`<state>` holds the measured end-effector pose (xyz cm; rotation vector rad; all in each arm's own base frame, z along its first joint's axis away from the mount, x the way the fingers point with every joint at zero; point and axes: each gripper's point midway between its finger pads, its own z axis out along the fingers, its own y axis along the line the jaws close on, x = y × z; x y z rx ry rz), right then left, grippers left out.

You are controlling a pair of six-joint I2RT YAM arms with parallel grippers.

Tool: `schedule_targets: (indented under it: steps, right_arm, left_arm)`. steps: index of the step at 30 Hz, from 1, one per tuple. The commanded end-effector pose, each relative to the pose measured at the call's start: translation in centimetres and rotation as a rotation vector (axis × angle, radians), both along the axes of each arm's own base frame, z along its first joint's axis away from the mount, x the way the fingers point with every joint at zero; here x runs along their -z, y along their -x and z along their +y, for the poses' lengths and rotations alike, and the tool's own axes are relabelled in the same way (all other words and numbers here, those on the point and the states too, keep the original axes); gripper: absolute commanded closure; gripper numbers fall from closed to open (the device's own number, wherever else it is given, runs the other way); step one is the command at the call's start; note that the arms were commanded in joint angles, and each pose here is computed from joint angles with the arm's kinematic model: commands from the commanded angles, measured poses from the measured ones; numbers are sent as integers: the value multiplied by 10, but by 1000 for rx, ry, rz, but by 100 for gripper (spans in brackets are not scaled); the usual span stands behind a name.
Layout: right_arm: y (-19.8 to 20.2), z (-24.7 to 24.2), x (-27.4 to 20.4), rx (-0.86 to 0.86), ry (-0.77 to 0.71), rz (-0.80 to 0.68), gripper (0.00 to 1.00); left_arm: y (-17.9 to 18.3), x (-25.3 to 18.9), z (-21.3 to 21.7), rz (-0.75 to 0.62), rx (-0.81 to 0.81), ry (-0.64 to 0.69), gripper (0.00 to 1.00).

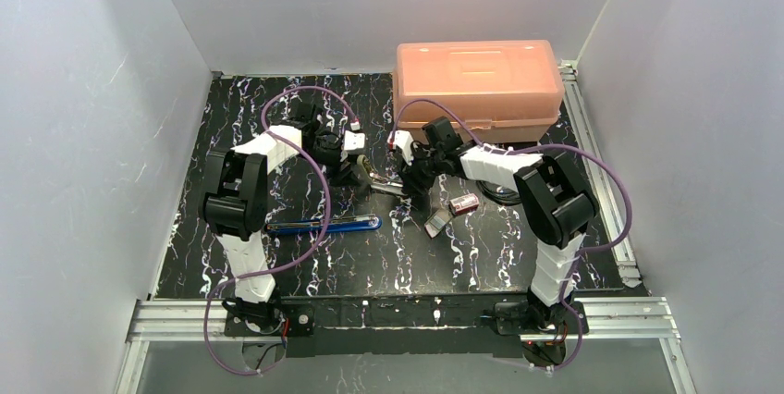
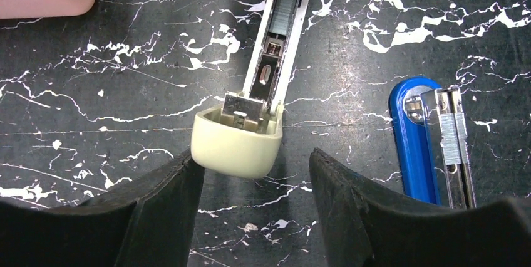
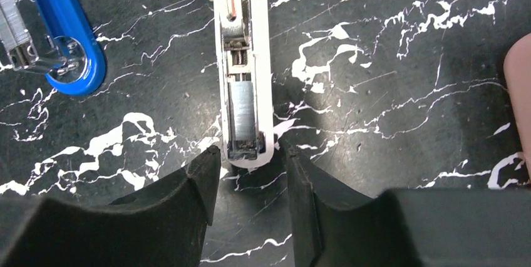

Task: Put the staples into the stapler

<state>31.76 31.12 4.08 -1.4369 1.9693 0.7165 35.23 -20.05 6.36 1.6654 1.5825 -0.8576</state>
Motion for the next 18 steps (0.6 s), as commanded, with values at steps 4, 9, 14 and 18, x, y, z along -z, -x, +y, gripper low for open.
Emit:
schedule_targets:
  steps: [4,9,14,18]
  right_arm:
    - [-12,17,-5,-9,-32,-29,58]
    - [-11,18,0,-10,-25,-25,68]
    - [-6,21,-1,-33,-31,-16,82]
    - [1,18,-1,-44,-30,-6,89]
  left_arm:
    - [-5,-22,-7,-36,-39,56,41]
    - [-9,-25,-10,-34,-45,74,40]
    - [-4,-29,-11,-32,-43,84,37]
    - [4,-34,-9,-32,-49,83,35]
